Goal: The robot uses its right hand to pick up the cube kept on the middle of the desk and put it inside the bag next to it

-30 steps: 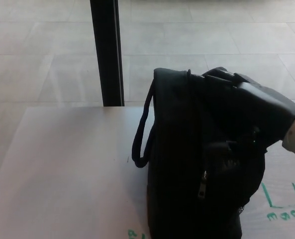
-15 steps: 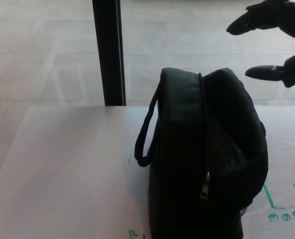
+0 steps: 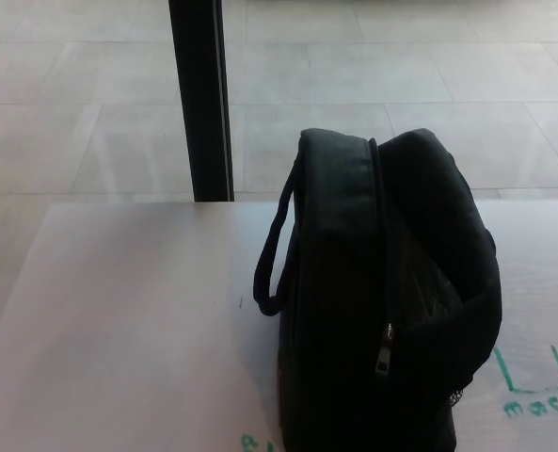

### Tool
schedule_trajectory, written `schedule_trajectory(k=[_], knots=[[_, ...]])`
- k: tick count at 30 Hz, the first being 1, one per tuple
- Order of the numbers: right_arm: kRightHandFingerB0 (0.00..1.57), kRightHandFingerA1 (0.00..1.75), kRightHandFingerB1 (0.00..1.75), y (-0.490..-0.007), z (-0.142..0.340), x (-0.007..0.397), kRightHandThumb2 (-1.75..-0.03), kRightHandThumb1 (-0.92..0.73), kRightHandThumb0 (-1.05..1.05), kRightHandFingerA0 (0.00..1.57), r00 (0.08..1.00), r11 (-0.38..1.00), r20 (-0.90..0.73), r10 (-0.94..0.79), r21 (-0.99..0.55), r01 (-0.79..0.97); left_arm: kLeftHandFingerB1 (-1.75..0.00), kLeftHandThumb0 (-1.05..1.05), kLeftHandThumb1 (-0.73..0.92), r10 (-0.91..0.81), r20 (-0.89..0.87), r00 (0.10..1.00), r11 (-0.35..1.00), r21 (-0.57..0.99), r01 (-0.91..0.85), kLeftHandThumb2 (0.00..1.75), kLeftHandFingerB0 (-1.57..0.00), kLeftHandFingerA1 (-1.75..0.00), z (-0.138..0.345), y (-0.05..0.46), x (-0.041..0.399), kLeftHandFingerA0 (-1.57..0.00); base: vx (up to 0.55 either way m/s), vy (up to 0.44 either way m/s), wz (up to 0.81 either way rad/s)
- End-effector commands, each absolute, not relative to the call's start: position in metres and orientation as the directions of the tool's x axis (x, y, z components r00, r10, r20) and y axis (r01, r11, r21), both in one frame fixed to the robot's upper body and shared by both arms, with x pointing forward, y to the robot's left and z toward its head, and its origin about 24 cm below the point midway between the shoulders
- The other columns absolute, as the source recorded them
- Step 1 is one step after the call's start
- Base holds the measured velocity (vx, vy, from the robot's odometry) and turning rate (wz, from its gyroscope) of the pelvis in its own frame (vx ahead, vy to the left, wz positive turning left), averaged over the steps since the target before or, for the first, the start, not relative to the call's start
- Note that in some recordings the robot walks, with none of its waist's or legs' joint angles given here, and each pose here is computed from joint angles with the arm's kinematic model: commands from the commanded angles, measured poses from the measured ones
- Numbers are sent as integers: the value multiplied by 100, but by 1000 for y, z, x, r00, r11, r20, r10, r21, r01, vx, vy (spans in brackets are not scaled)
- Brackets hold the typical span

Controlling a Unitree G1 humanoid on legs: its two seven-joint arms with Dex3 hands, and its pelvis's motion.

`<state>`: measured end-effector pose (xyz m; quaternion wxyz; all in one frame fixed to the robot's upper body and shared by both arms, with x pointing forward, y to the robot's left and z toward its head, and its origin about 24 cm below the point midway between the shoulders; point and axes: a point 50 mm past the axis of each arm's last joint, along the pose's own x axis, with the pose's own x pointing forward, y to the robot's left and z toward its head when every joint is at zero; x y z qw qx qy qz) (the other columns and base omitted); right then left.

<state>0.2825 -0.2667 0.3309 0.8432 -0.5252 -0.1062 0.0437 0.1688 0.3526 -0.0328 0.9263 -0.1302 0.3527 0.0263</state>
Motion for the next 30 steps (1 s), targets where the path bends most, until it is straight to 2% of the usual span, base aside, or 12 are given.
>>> schedule_trajectory(k=[1,5,6,8,9,12,16,22,26,27,28,30], knots=[[34,52,34,-359,264,224,-59,-63,-53,41,973,709,152,-174,-666,230,-50,-41,40,-33,-675,737,964,-217,-155,100,0,-53,-35,356,162,-3,0,0,0],[18,60,45,-405,210,198,-84,-49,-63,26,908,757,55,-415,-533,378,-50,-40,42,-29,-682,730,963,-214,-161,101,0,-53,-35,358,159,-3,0,0,0],[18,67,52,-416,190,186,-88,-50,-68,25,877,752,21,-480,-506,423,-37,-70,65,-30,-685,728,967,-205,-153,59,-11,-52,-35,358,159,-17,0,0,0],[18,67,52,-419,181,182,-88,-50,-68,25,869,751,6,-495,-499,431,-37,-70,65,-27,-690,723,968,-200,-155,59,-11,-52,-35,358,156,-17,0,0,0],[21,77,51,-423,162,169,-60,-66,-70,20,837,745,-55,-544,-489,452,-50,-41,41,-30,-686,727,970,-196,-145,101,0,-53,-36,358,156,-3,0,0,0],[17,71,58,-430,133,151,-88,-51,-72,23,781,734,-129,-611,-462,497,-50,-41,39,-25,-685,728,960,-219,-174,99,0,-53,-37,357,157,-3,0,0,0],[16,81,57,-434,106,133,-59,-65,-68,12,724,713,-163,-671,-411,568,-50,-41,41,-14,-697,717,966,-194,-170,100,0,-52,-38,358,154,-2,0,0,0],[14,87,56,-447,86,112,-60,-67,-70,13,583,578,-151,-798,-466,670,-50,-41,41,-10,-693,721,965,-195,-174,100,0,-52,-39,359,152,-3,0,0,0],[10,76,59,-462,72,98,-63,-70,-68,4,462,505,-209,-862,-430,748,-36,-71,67,9,-704,710,973,-157,-167,59,-13,-51,-36,361,152,-20,0,0,0],[10,77,58,-463,69,96,-61,-69,-69,8,452,503,-221,-864,-426,752,-45,-72,56,8,-706,709,977,-145,-155,85,-9,-54,-37,361,152,-15,0,0,0],[10,77,56,-464,64,95,-60,-68,-70,9,448,507,-237,-862,-409,759,-37,-69,69,9,-706,708,980,-136,-147,59,-12,-51,-37,361,152,-20,0,0,0],[11,67,57,-465,62,95,-83,-54,-66,13,448,508,-239,-862,-403,762,-37,-70,68,17,-708,706,980,-129,-152,59,-12,-51,-38,364,151,-20,0,0,0]])
